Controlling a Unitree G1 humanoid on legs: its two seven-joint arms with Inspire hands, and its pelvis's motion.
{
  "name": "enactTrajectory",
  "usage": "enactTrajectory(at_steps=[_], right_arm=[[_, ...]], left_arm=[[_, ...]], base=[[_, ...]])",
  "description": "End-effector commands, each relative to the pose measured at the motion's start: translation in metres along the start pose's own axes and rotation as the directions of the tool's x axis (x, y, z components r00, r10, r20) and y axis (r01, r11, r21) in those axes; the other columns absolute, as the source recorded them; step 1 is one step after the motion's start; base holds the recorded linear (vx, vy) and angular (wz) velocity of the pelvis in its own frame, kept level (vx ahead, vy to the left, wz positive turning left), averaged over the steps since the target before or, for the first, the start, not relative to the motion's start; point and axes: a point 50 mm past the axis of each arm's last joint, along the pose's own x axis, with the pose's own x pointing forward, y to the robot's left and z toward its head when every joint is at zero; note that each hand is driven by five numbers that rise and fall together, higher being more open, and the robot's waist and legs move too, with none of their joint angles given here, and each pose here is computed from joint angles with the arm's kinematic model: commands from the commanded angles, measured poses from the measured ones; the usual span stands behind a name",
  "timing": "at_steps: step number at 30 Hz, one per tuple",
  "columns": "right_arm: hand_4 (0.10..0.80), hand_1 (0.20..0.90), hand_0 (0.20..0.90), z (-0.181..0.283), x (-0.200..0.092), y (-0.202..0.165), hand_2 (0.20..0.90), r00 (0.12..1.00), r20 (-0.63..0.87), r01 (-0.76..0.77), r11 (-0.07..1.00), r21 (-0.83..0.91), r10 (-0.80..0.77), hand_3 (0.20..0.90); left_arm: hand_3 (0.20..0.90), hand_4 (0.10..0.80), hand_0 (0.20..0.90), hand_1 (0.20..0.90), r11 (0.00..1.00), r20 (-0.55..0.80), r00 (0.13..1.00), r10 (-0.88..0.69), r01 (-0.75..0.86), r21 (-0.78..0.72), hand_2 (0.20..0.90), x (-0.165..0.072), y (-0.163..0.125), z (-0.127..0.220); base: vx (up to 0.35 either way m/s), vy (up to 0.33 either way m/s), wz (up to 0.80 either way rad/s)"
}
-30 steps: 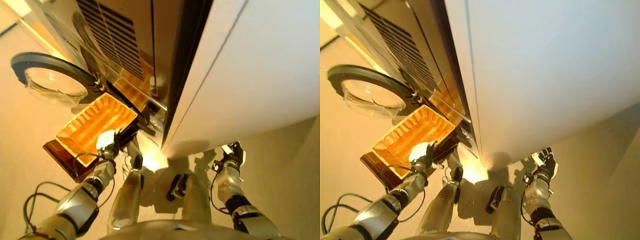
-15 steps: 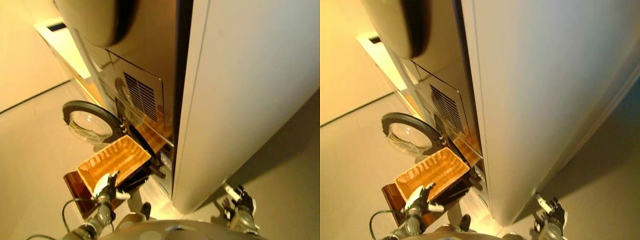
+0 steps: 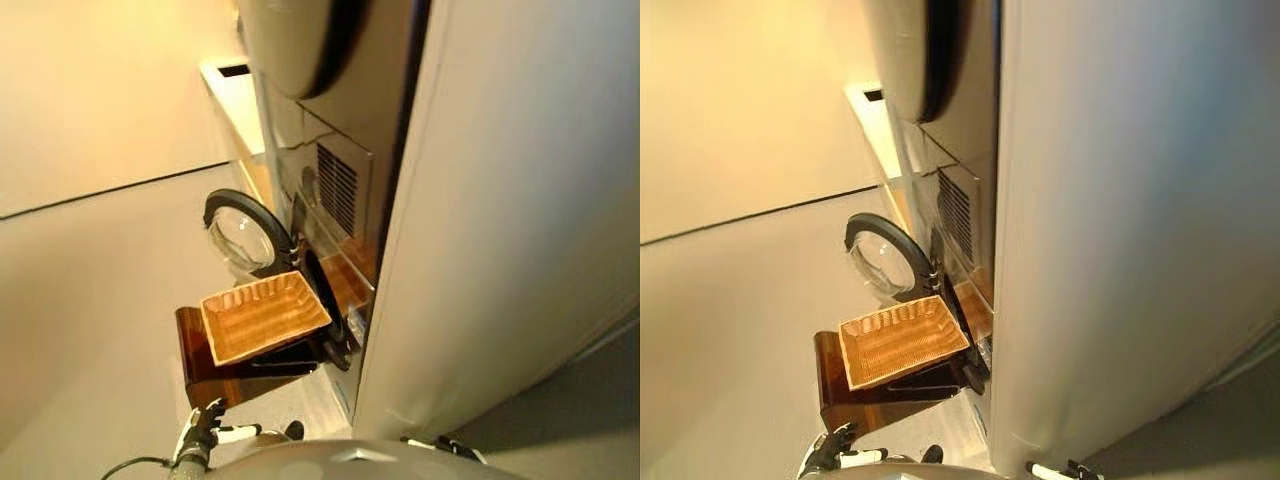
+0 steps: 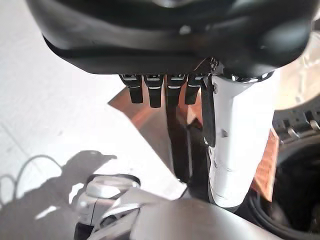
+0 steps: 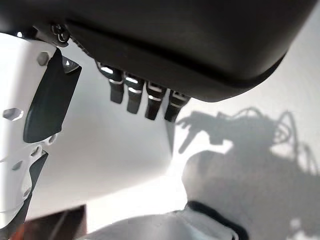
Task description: Pick up the clothes and place them into the washing machine
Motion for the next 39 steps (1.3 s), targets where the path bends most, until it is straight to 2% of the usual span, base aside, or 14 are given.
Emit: enactTrajectory(at_steps=[1,5,7,8,10,11,15,18,20,21,25,31,33,39], right_arm=[[0.800,0.900,0.900,0.038,0.004,0.001,0.900,0.990,0.143,0.013,0.999,0.031,-0.017,0.900],[0.800,0.900,0.900,0.033,0.004,-0.003,0.900,0.993,0.116,0.011,0.999,0.044,-0.016,0.900],[0.800,0.900,0.900,0.027,0.004,-0.006,0.900,0.996,0.089,0.007,0.999,0.049,-0.011,0.900],[0.800,0.900,0.900,0.024,0.006,-0.017,0.900,0.999,0.017,0.034,0.999,0.039,-0.035,0.900],[0.800,0.900,0.900,0.018,0.005,-0.026,0.900,0.999,0.003,0.040,0.998,0.057,-0.041,0.900],[0.800,0.900,0.900,0.009,0.003,-0.033,0.900,0.999,-0.023,0.047,0.998,0.049,-0.046,0.900],[0.800,0.900,0.900,0.004,0.002,-0.032,0.900,0.998,-0.050,0.032,0.999,0.031,-0.030,0.900],[0.800,0.900,0.900,0.014,0.004,-0.015,0.900,1.000,0.001,-0.017,0.999,0.037,0.017,0.900],[0.800,0.900,0.900,0.015,0.004,-0.011,0.900,1.000,0.007,-0.026,0.999,0.039,0.026,0.900],[0.800,0.900,0.900,0.012,0.004,-0.012,0.900,0.999,-0.008,-0.044,0.999,0.030,0.044,0.900],[0.800,0.900,0.900,0.013,0.005,-0.010,0.900,0.998,-0.035,-0.057,0.998,-0.005,0.057,0.900],[0.800,0.900,0.900,0.043,0.008,0.006,0.900,0.994,0.053,-0.097,0.994,-0.050,0.099,0.900],[0.800,0.900,0.900,0.039,0.007,0.009,0.900,0.993,0.042,-0.110,0.992,-0.060,0.112,0.900],[0.800,0.900,0.900,0.034,0.007,0.014,0.900,0.990,-0.005,-0.136,0.967,-0.216,0.138,0.900]], left_arm=[[0.900,0.800,0.900,0.900,0.993,0.084,0.991,0.100,-0.094,-0.075,0.900,0.012,0.027,0.030],[0.900,0.800,0.900,0.900,0.985,0.046,0.998,0.049,-0.041,-0.166,0.900,0.010,0.021,0.022],[0.900,0.800,0.900,0.900,0.958,0.001,1.000,0.023,-0.022,-0.287,0.900,0.009,0.017,0.015],[0.900,0.800,0.900,0.900,0.954,0.004,0.999,-0.035,0.034,-0.299,0.900,0.009,0.008,0.016],[0.900,0.800,0.900,0.900,0.938,0.007,1.000,-0.019,0.020,-0.347,0.900,0.010,0.010,0.019],[0.900,0.800,0.900,0.900,0.923,0.014,0.997,-0.071,0.070,-0.379,0.900,0.011,0.005,0.022],[0.900,0.800,0.900,0.900,0.939,0.044,0.991,-0.128,0.136,-0.315,0.900,0.010,-0.003,0.026],[0.900,0.800,0.900,0.900,0.981,0.084,0.989,-0.123,0.134,-0.138,0.900,0.012,-0.001,0.036],[0.900,0.800,0.900,0.900,0.985,0.080,0.988,-0.132,0.139,-0.097,0.900,0.012,-0.002,0.037],[0.900,0.800,0.900,0.900,0.976,0.065,0.981,-0.183,0.189,-0.110,0.900,0.014,0.000,0.036],[0.900,0.800,0.900,0.900,0.978,0.032,0.983,-0.178,0.181,-0.106,0.900,0.017,0.006,0.036],[0.900,0.800,0.900,0.900,0.980,-0.022,0.990,-0.142,0.138,-0.143,0.900,0.020,0.021,0.032],[0.900,0.800,0.900,0.900,0.981,-0.086,0.982,-0.168,0.157,-0.117,0.900,0.018,0.017,0.019],[0.900,0.800,0.900,0.900,0.969,-0.122,0.973,-0.196,0.174,-0.173,0.900,0.014,-0.001,0.013]], base=[[-0.449,-0.102,0.75],[-0.363,-0.004,0.70],[-0.241,0.058,0.64],[-0.113,0.067,0.60],[-0.157,0.091,0.51],[-0.189,0.100,0.81],[-0.151,0.166,0.76],[-0.140,0.259,0.57],[-0.097,0.258,0.28],[-0.183,0.483,0.20],[-0.129,0.295,-0.10],[-0.144,0.199,-0.43],[-0.055,0.009,-0.31],[0.045,-0.062,-0.23]])
